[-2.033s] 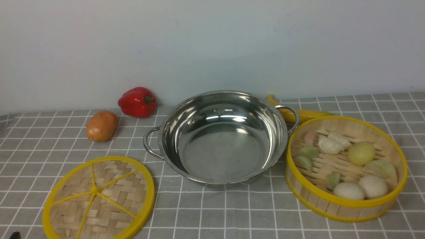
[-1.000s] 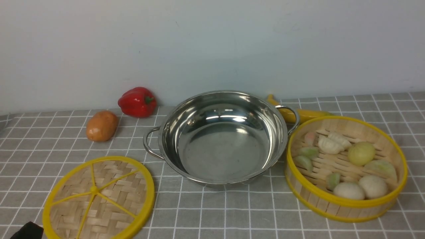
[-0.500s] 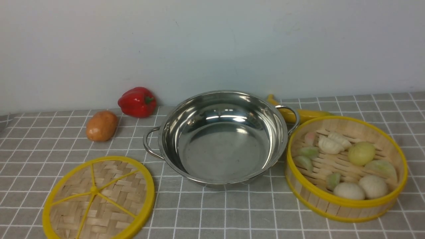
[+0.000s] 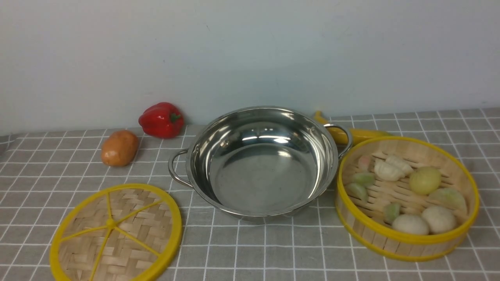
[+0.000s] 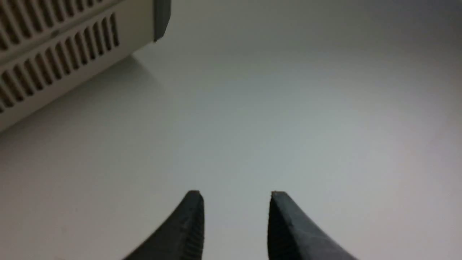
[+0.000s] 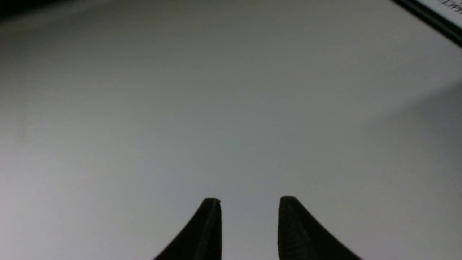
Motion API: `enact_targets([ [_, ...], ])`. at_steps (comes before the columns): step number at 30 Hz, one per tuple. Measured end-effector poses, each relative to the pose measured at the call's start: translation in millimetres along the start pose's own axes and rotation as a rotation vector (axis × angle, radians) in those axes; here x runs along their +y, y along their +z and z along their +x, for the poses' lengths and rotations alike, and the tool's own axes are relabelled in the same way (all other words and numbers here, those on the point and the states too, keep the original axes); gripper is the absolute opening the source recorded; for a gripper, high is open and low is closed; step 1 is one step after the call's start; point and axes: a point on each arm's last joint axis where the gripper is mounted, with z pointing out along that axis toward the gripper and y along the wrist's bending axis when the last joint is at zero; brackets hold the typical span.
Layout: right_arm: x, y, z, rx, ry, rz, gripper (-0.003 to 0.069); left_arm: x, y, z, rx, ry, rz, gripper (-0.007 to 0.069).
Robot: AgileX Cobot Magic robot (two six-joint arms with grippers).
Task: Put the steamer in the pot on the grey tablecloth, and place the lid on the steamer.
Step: 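Reach for and grasp the rim of the bamboo steamer holding the buns with the right gripper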
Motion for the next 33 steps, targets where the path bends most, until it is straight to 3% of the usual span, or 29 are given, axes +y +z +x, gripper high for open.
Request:
enact_targets([
  [4, 14.6, 46.0, 16.1, 0.342, -0.191, -0.006, 0.0242, -19.4, 10.8, 11.4, 0.281, 0.248, 0.056, 0.0243],
  [8, 19.0, 85.3, 53.9, 0.730, -0.212, 0.002, 0.0242, -26.8, 26.2, 39.8, 0.620, 0.440, 0.092, 0.0243],
  [13, 18.7, 116.4, 93.4, 1.088, -0.188, 0.037, 0.0242, -29.9, 45.1, 68.9, 0.918, 0.481, 0.088, 0.0243],
  [16, 9.8, 137.6, 127.3, 1.381, -0.255, 0.081, 0.0242, -22.4, 62.9, 106.5, 1.229, 0.501, 0.048, 0.0243],
  [20, -1.6, 155.1, 150.7, 1.541, -0.334, 0.141, 0.0242, -11.1, 74.8, 136.1, 1.473, 0.554, 0.021, 0.0239],
  [26, -28.5, 160.8, 197.6, 1.745, -0.375, 0.303, 0.0242, 18.8, 105.0, 184.1, 1.859, 0.658, -0.177, 0.0181],
  [33, -56.1, 146.3, 255.1, 1.921, -0.371, 0.373, 0.0242, 51.7, 116.8, 211.7, 2.074, 0.813, -0.356, 0.0157],
])
